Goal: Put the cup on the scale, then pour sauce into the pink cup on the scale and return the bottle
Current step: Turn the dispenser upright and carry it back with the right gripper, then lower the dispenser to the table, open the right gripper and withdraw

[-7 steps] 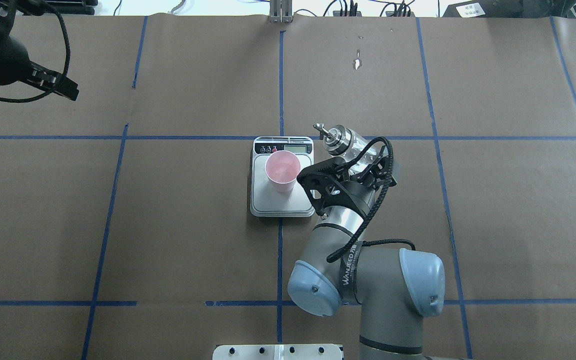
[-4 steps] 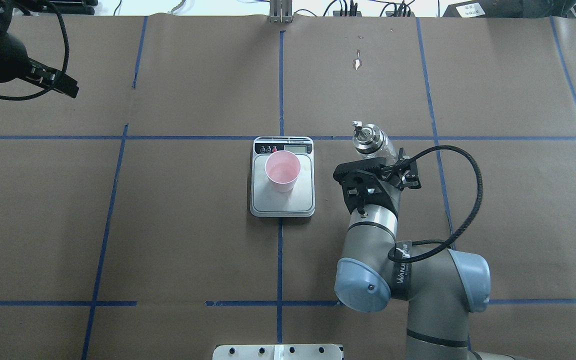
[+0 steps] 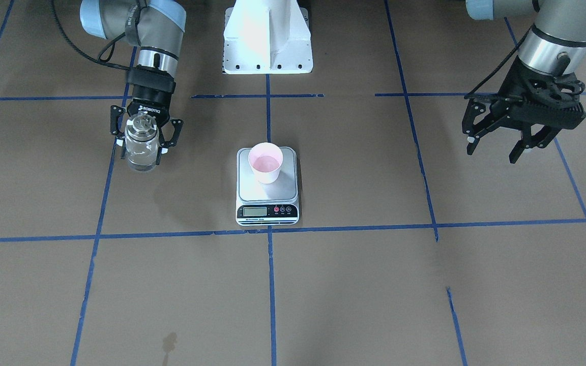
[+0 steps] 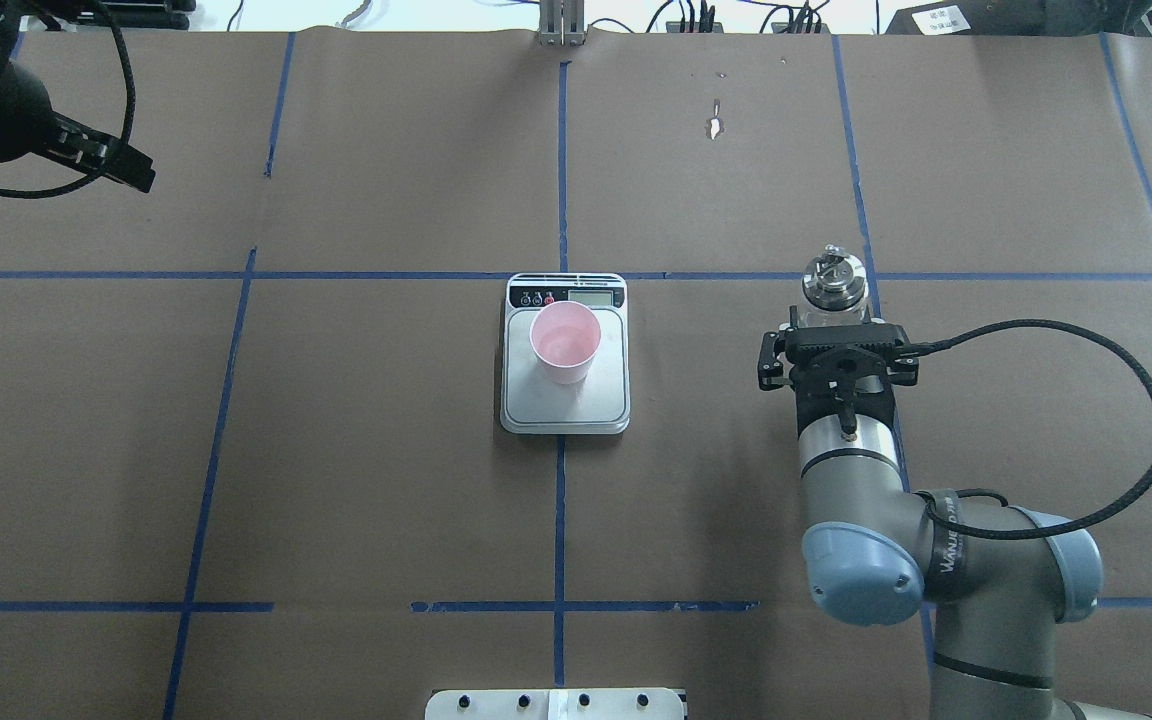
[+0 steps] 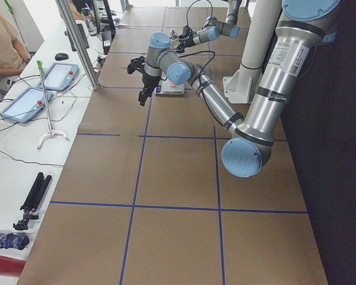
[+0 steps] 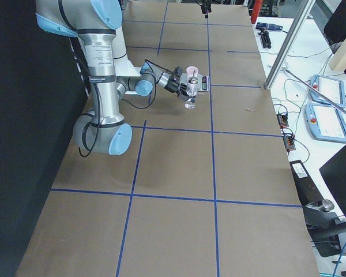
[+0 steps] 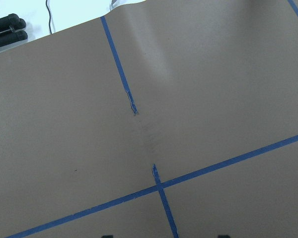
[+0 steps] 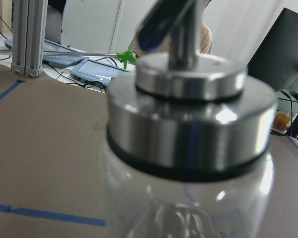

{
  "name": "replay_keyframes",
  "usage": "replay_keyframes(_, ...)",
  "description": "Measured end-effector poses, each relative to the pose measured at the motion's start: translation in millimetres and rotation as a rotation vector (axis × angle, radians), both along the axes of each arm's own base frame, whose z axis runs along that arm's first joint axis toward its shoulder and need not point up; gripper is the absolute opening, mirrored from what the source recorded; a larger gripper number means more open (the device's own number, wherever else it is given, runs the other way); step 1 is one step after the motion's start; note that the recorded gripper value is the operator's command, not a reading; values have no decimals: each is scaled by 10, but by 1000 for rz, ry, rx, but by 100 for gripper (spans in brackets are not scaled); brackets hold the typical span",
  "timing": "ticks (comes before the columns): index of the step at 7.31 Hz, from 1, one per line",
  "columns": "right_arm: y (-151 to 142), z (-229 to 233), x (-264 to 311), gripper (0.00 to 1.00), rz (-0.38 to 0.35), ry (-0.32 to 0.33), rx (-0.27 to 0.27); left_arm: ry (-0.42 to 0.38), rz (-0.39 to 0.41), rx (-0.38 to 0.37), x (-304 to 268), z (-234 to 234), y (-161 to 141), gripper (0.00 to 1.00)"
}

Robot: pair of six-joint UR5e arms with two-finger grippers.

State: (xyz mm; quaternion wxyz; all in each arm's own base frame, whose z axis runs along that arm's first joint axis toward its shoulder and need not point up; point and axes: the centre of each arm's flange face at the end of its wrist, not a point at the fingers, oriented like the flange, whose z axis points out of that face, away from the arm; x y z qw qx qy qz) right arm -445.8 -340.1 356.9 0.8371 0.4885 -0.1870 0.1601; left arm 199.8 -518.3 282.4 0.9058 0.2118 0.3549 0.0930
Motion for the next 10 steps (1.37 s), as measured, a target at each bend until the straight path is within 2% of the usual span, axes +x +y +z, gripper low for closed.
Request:
replay_keyframes(3,-17,425,296,0,19,-88,-54,0,-11,5,-48,-17,-12,77)
replay_keyframes(5,31,703,426,0,9,-139,-66,-1,-16,7,-76,-22,-22,77)
replay_keyframes(8,9,1013,183,0,-6,-140,-78,-3,-27,11,-116,-31,-37,77)
replay_keyframes(10,-14,1020,95,0,-7,-156,-73,-4,-29,11,-124,-30,-41,77)
